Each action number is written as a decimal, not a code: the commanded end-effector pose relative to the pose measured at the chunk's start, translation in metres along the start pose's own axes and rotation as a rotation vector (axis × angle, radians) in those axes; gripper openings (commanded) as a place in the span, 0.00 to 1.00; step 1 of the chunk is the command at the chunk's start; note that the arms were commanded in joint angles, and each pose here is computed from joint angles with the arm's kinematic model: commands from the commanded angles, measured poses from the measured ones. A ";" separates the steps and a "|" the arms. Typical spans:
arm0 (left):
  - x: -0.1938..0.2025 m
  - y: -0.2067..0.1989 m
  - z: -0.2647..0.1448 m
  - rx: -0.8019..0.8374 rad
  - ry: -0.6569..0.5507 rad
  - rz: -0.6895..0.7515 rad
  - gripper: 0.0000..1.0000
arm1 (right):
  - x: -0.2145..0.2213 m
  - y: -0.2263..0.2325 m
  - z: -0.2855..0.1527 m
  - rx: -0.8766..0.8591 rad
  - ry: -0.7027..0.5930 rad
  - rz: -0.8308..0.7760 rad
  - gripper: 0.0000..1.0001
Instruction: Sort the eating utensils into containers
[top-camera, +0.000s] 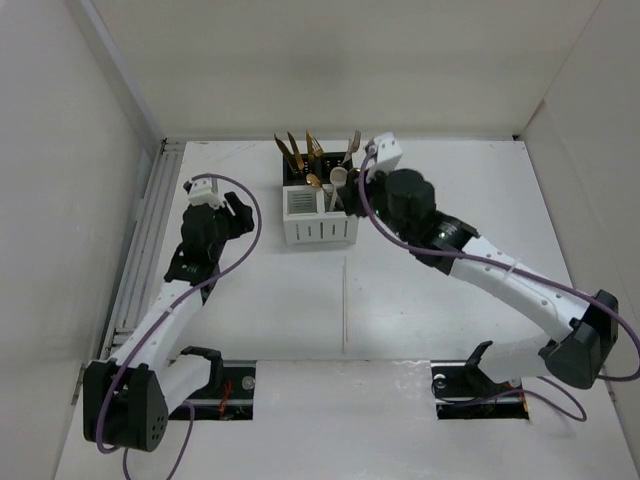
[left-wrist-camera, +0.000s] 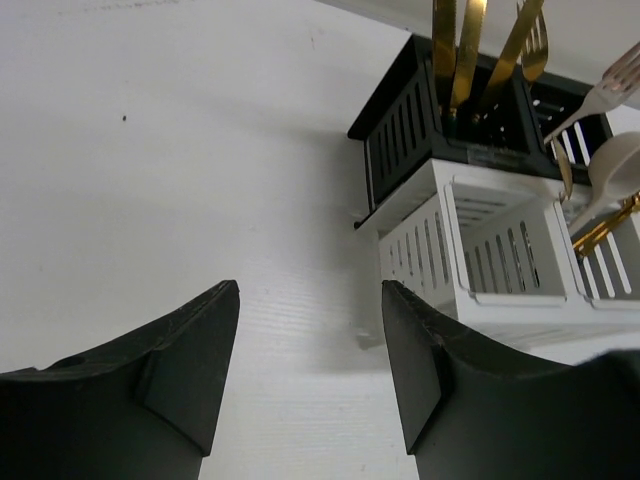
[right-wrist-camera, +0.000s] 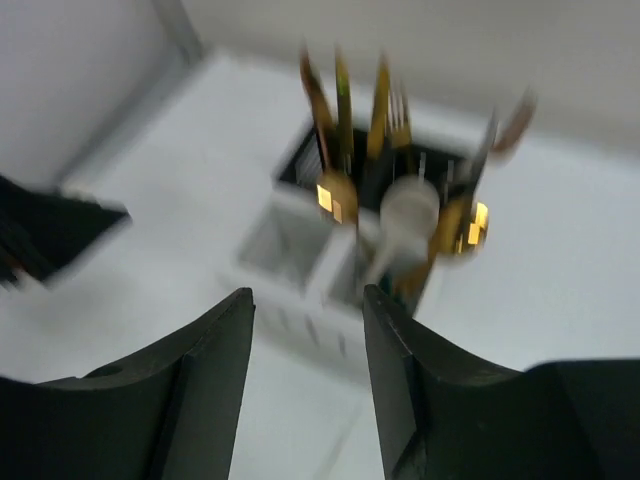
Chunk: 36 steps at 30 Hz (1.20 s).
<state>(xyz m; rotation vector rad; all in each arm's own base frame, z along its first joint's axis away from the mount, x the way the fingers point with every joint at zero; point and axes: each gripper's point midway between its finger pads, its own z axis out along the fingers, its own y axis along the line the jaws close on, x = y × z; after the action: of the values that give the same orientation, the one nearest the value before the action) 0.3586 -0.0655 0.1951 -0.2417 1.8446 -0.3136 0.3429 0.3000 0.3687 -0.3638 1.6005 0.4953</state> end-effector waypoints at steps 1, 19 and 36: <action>0.000 -0.004 -0.012 0.046 -0.050 -0.039 0.55 | 0.153 -0.005 -0.043 0.110 0.457 0.114 0.53; 0.018 -0.009 -0.050 0.105 -0.022 -0.118 0.52 | 0.328 0.029 -0.104 0.114 0.922 0.087 0.37; 0.019 -0.007 -0.050 0.097 -0.025 -0.118 0.52 | 0.354 0.035 -0.107 0.133 0.990 0.051 0.36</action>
<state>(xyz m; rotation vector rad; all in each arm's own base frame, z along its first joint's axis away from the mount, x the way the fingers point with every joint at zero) 0.3047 -0.0743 0.1815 -0.2858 1.8384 -0.4643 0.1993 0.2870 0.0234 -0.5163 2.5937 0.2462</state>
